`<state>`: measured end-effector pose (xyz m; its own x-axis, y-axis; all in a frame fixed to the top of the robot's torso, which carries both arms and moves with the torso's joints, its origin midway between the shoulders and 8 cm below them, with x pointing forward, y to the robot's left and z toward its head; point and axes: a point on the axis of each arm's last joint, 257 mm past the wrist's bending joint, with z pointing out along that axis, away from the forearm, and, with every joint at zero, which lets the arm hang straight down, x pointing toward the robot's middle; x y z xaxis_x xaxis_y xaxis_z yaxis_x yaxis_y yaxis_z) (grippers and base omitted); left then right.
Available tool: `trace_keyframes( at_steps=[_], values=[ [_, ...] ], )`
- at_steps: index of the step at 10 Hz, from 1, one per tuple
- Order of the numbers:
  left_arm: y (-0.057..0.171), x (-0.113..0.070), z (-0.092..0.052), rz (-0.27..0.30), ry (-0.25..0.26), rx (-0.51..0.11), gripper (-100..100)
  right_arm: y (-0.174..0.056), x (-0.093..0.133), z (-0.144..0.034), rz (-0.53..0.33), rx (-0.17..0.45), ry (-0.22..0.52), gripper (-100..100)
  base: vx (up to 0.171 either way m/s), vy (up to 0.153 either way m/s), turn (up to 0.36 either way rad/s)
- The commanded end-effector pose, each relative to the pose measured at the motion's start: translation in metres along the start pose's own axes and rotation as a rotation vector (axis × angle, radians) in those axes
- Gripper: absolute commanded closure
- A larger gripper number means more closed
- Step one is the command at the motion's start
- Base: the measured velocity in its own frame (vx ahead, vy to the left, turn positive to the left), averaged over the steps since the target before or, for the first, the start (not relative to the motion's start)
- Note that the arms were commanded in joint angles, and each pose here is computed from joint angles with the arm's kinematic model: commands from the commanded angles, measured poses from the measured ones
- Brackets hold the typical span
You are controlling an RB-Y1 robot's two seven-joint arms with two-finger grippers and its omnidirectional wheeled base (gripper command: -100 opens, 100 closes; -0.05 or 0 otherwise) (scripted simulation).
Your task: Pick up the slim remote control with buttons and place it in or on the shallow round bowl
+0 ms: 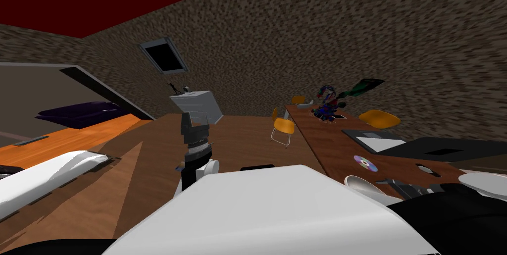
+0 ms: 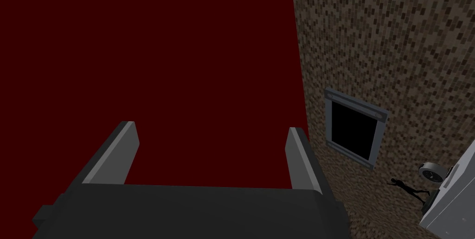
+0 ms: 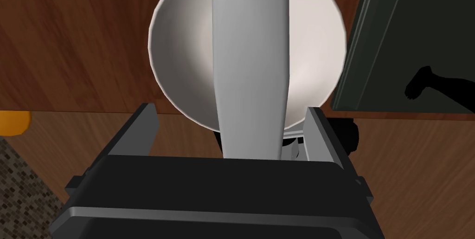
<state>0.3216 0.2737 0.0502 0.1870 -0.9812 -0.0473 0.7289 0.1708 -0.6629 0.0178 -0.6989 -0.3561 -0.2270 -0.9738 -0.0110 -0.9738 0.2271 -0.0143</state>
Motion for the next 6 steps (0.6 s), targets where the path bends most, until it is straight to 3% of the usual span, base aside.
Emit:
trace_keyframes(
  at_steps=[1,3,4,6],
  values=[
    [0.0,0.0,0.0,0.0,0.0,0.0,0,-0.0071,0.0018,-0.0099,-0.009,0.001,-0.004,-100,-0.014,0.024,-0.061],
    [0.0,0.0,0.0,0.0,0.0,0.0,0,-0.0099,0.002,-0.0122,-0.01,0.003,-0.002,-100,-0.005,0.013,-0.024],
    [0.0,0.0,0.0,0.0,0.0,0.0,0,-0.0099,0.0019,-0.013,-0.011,0.001,-0.004,0,0.0,0.0,0.0],
    [0.0,0.0,0.0,0.0,0.0,0.0,0,-0.0099,0.0018,-0.0129,-0.011,0.002,-0.004,0,0.0,0.0,0.0]
  ],
)
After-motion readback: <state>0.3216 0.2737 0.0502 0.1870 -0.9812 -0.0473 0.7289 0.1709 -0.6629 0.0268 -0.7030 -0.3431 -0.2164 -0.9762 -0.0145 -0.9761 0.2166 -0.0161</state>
